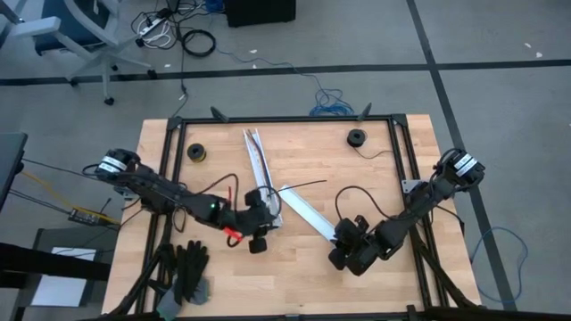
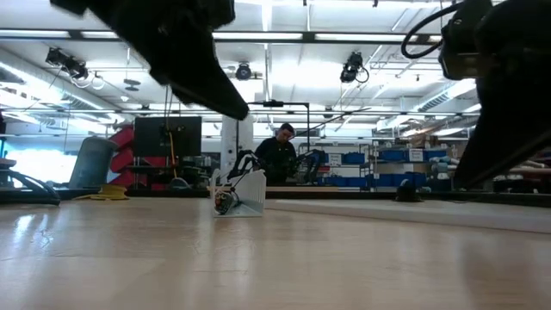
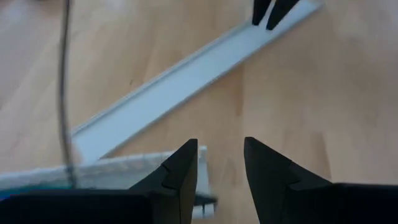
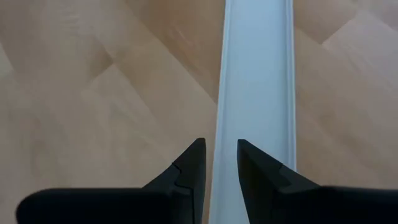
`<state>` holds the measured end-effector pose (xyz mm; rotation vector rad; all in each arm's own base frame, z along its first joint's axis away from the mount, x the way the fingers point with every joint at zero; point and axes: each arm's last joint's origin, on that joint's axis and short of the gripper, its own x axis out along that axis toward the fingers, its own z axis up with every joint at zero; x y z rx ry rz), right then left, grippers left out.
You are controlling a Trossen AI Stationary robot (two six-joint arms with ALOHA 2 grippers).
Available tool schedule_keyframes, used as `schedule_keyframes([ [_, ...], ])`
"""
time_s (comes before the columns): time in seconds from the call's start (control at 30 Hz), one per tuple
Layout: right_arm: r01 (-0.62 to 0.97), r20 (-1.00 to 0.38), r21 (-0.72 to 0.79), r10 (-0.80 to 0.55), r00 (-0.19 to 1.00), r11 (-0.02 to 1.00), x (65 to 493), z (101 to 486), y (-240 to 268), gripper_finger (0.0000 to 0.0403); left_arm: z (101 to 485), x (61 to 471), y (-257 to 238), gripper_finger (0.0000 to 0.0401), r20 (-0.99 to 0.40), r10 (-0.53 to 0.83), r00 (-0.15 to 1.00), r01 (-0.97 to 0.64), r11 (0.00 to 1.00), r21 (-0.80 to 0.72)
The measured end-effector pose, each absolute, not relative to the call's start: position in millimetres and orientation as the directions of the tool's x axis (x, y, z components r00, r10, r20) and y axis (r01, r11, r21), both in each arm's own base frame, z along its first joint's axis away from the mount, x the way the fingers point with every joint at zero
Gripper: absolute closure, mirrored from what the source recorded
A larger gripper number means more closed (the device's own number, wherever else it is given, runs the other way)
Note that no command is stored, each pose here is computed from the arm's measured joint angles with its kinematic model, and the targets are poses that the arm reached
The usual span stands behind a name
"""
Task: Ziptie cables
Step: Close the white cable duct
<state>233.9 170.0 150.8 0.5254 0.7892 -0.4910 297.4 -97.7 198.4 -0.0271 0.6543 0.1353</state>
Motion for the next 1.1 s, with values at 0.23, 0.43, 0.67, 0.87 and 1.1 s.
schedule_keyframes([
  [0.23,0.581,-0.775,0.218,-0.223,0.592,0.784,242,151,159,0.0328,221,294,-125,0.0295,-0.606,0.156,0.78,-0.233,0.971,-0.051],
  [0.43,0.495,-0.865,0.233,-0.054,0.498,0.837,251,144,152,0.0328,205,292,-143,0.0295,-0.591,0.204,0.781,-0.326,0.939,-0.107],
  [0.67,0.498,-0.903,0.189,-0.049,0.426,0.847,252,130,152,0.0328,157,315,-170,0.0295,-0.547,0.156,0.822,-0.326,0.917,-0.228],
  [0.87,0.492,-0.933,0.124,-0.068,0.354,0.862,248,121,153,0.0369,123,332,-185,0.0296,-0.459,0.113,0.881,-0.297,0.888,-0.352],
  [1.1,0.469,-0.907,0.114,-0.101,0.409,0.876,242,126,159,0.0401,99,349,-195,0.0296,-0.411,0.109,0.905,-0.287,0.869,-0.402],
])
